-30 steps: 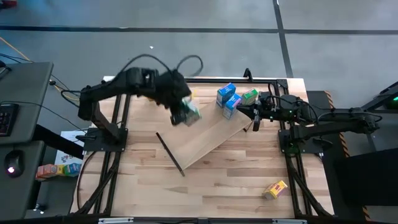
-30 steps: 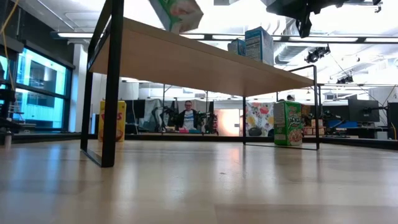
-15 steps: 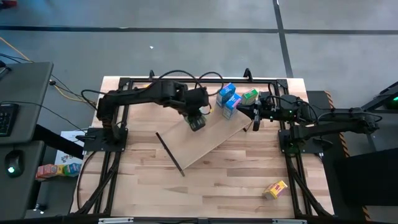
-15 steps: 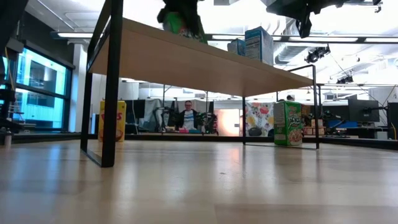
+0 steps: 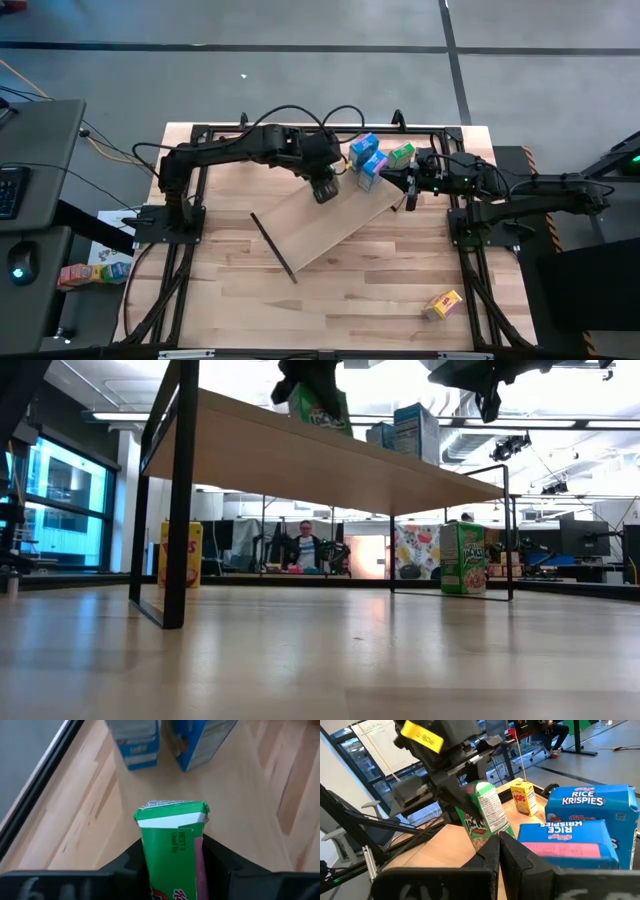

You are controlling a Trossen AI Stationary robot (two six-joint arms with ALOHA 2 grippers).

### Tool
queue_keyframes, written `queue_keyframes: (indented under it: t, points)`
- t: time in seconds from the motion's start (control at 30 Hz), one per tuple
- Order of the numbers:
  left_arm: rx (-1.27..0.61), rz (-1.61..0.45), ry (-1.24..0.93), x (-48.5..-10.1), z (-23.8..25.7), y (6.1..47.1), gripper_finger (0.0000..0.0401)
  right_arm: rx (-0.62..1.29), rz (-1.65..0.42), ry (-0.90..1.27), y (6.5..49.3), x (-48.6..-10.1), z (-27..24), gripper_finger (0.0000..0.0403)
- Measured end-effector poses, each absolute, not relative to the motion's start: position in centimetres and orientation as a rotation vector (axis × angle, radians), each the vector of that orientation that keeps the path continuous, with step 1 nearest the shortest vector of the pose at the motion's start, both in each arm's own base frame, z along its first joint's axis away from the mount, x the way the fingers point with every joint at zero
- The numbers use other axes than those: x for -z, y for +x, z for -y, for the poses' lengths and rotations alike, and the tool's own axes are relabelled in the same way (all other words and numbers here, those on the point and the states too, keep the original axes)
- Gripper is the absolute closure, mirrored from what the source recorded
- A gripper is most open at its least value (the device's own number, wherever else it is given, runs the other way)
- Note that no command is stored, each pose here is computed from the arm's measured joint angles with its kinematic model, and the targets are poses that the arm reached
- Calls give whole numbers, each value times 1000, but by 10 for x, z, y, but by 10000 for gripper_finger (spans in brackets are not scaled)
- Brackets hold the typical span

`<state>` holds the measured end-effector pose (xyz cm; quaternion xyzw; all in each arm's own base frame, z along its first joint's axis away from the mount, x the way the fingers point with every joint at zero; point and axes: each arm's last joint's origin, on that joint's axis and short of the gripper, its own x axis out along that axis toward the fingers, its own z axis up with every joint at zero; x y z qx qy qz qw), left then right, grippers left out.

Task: Stack cereal on shelf
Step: Put the left green cereal box on the shelf

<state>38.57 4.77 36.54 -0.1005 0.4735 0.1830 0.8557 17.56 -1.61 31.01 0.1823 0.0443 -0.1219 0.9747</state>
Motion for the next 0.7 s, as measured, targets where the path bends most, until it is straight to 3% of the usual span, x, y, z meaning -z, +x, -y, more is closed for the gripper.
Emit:
queue_keyframes:
  t: [0.47, 0.7]
  points:
    - [-374, -968, -173, -367, -49, 389, 182, 247, -92, 367, 176, -310, 16, 402]
    - [-365, -933, -159, -370, -51, 391, 163, 246, -92, 365, 176, -310, 16, 402]
